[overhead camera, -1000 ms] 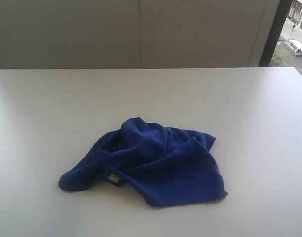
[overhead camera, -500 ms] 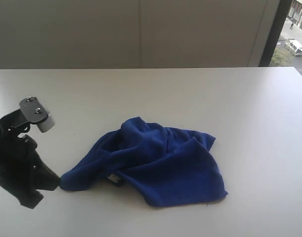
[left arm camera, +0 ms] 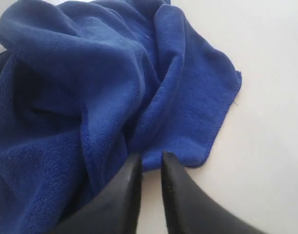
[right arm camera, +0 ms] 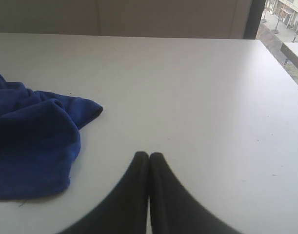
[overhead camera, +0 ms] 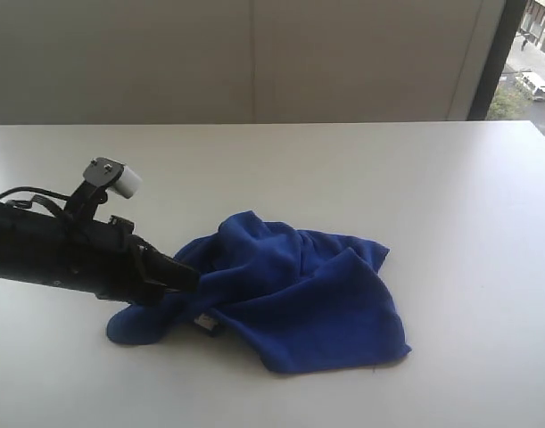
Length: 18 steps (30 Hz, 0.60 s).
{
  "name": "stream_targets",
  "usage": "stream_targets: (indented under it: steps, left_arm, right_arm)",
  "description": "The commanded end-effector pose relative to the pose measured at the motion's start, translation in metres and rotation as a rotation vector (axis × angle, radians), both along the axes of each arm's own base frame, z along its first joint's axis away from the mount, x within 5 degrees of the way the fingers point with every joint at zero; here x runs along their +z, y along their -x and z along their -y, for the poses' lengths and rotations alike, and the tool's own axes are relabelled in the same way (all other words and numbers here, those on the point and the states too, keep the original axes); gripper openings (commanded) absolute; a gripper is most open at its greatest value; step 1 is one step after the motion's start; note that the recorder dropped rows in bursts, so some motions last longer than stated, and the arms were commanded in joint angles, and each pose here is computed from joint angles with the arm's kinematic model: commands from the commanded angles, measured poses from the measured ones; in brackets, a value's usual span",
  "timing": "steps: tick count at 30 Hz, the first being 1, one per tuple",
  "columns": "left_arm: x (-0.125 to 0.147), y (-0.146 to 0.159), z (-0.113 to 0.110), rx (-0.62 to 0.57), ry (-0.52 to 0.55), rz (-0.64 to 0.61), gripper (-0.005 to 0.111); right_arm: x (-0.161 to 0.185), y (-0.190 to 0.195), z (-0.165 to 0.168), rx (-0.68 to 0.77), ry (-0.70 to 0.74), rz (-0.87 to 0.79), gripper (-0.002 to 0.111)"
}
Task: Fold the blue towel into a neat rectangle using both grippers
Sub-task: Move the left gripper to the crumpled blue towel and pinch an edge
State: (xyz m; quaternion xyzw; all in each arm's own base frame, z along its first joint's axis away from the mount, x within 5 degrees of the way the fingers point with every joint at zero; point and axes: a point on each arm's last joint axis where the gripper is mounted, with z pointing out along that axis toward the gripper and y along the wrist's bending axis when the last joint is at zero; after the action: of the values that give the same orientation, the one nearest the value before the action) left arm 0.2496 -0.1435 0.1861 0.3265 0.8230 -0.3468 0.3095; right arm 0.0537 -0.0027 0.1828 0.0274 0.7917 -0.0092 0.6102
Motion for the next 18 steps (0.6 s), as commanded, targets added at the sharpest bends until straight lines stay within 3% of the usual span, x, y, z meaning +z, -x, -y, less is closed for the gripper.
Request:
stream_targets:
  steps: [1,3,15,18]
  left_arm:
    - [-0.014,-0.008,0.006,0.024,0.057,-0.037,0.045]
    - [-0.021,-0.011,0.007,0.025,0.053,-0.037,0.05]
    - [-0.042,-0.021,0.007,0.067,0.036,-0.021,0.05]
    - [-0.039,-0.019,0.011,0.04,0.09,-0.036,0.05]
  right_arm:
    - [0.0,0.0,0.0,0.002,-0.002,0.01,0.0]
    - [0.0,0.0,0.0,0.002,-0.002,0.01,0.0]
    - [0.0,0.0,0.0,0.002,-0.002,0.01,0.0]
    - [0.0,0.0,0.0,0.002,-0.002,0.01,0.0]
